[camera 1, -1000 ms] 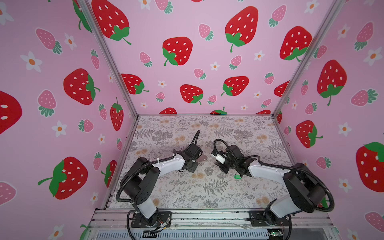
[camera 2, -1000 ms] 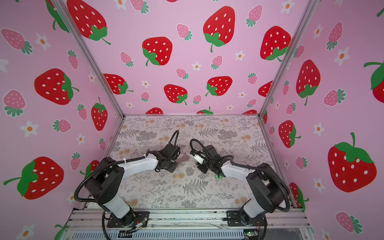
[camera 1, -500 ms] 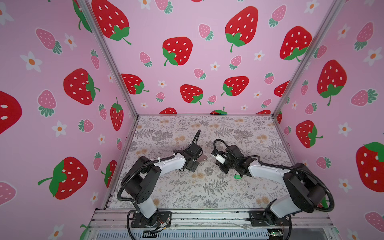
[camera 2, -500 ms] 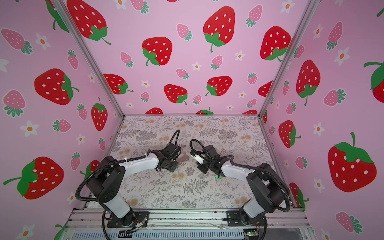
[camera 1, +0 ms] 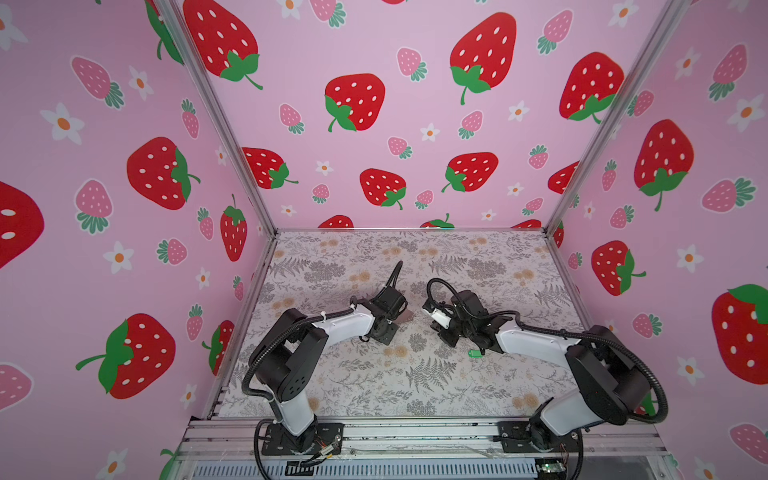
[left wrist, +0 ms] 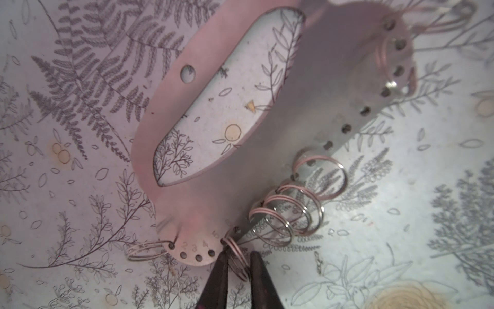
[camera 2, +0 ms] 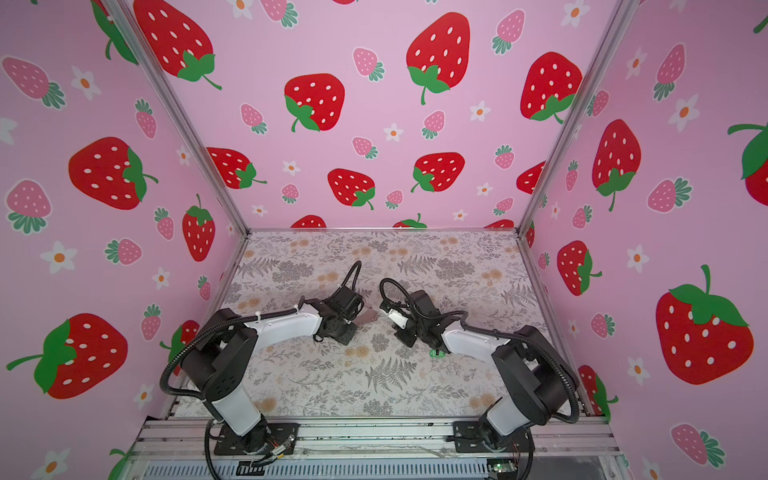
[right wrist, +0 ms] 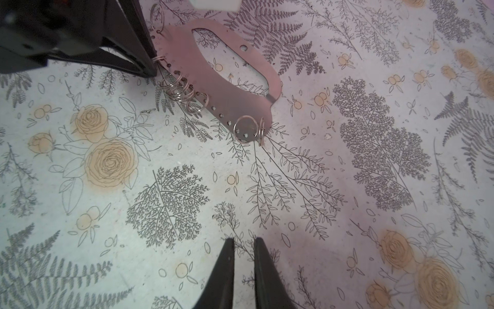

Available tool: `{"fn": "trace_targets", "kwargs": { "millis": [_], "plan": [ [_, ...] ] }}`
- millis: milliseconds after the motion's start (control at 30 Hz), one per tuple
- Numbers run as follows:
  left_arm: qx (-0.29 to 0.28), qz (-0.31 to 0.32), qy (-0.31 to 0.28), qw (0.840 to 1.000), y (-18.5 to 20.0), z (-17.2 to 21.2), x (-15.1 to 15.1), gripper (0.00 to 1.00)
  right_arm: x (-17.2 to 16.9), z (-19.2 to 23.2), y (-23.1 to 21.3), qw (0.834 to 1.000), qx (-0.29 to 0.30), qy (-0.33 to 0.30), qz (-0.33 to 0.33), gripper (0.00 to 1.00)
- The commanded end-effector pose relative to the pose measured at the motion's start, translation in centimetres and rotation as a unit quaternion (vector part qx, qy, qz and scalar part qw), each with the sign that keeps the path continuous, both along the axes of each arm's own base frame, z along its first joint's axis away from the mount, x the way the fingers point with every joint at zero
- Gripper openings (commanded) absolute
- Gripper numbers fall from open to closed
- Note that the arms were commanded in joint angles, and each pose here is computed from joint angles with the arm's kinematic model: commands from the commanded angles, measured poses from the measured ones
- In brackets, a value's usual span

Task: Put the keys on the keyring
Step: 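Lower the left gripper onto a split ring at the plate's edge and close, then lift the plate with the left gripper while the right gripper moves toward it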

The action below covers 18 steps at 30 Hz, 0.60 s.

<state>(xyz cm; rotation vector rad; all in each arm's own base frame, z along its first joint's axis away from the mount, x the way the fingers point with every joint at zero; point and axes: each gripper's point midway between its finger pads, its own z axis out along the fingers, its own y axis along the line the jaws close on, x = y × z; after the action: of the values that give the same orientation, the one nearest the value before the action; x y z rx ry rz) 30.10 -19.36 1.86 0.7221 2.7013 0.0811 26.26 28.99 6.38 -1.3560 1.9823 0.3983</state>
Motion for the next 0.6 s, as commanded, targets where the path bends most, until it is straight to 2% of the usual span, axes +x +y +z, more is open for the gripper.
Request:
{"fn": "trace_targets", "kwargs": {
  "millis": [0,333,567],
  "plan": [
    [0.005,0.008,-0.008,1.000,0.0,0.9,0.5,0.17,0.4,0.3,0.6,1.000,0.001,-0.001,0.002,0.17],
    [-0.019,-0.017,-0.018,0.999,-0.7,2.7,0.2,0.09,0.5,1.3,0.3,1.000,0.005,-0.013,-0.003,0.16],
    [-0.059,-0.083,-0.041,0.994,-1.7,6.5,-0.6,0.07,0.8,5.4,0.6,0.997,0.064,-0.051,-0.001,0.16]
  ]
}}
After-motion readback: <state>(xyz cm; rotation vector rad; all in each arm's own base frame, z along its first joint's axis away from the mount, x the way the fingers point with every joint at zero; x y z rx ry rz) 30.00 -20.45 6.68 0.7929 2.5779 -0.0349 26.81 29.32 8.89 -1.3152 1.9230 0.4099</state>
